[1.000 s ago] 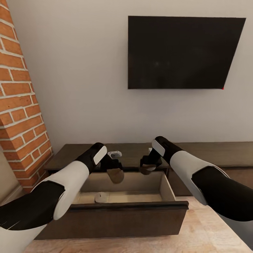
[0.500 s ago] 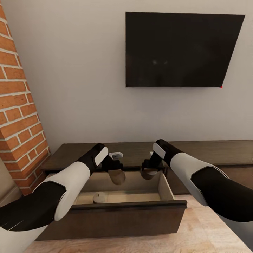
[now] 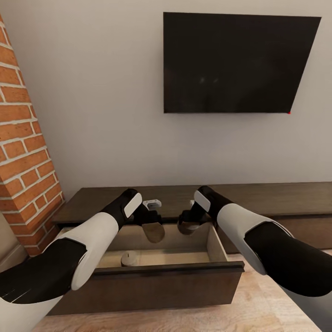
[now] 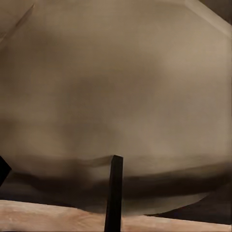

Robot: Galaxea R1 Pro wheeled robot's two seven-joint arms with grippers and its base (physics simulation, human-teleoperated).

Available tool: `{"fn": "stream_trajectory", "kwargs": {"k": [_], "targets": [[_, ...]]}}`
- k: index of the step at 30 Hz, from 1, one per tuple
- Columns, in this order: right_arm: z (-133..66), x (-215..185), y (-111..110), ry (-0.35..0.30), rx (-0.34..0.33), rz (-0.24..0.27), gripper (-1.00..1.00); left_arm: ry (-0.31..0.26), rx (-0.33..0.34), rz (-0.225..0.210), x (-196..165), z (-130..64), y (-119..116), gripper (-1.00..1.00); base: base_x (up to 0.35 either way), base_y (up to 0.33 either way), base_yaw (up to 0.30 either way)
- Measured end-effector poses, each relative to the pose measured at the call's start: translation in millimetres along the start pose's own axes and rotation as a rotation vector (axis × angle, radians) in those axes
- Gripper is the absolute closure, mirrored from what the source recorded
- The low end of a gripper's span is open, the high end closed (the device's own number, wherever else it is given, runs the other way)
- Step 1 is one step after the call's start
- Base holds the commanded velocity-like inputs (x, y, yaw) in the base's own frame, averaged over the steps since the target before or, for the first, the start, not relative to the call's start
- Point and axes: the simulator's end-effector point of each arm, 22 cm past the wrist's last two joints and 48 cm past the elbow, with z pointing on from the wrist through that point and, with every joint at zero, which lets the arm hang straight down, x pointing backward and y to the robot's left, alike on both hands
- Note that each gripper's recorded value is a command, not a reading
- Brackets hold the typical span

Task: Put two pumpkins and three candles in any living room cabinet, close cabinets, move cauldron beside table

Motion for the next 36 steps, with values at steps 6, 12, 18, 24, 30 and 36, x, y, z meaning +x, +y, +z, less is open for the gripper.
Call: {"fn": "stream_trajectory", "kwargs": {"k": [6, 12, 18, 24, 30, 36], "targets": [[15.3, 11, -2, 0.01, 0.008, -0.001, 1.0, 0.005, 0.002, -0.003, 1, 3.2, 1, 1.0, 0.0, 0.0, 0.0], [23.7, 16, -6, 0.02, 0.018, 0.002, 1.0, 0.012, -0.003, -0.007, 4, 10.1, 4, 1.0, 0.0, 0.0, 0.0], [25.4, 16, -10, 0.021, 0.02, 0.009, 1.0, -0.028, -0.004, -0.014, -4, 12.3, 5, 1.0, 0.0, 0.0, 0.0], [29.3, 18, -12, 0.028, 0.024, 0.009, 1.0, -0.008, -0.024, -0.035, 8, 27.9, 17, 1.0, 0.0, 0.0, 0.0], [42.1, 34, -23, 0.074, 0.039, 0.028, 1.0, -0.03, -0.037, -0.046, 8, 37.8, 24, 1.0, 0.0, 0.0, 0.0], [48.5, 39, -25, 0.091, 0.042, 0.032, 1.0, -0.107, -0.064, -0.024, -8, 42.5, 29, 1.0, 0.0, 0.0, 0.0]]}}
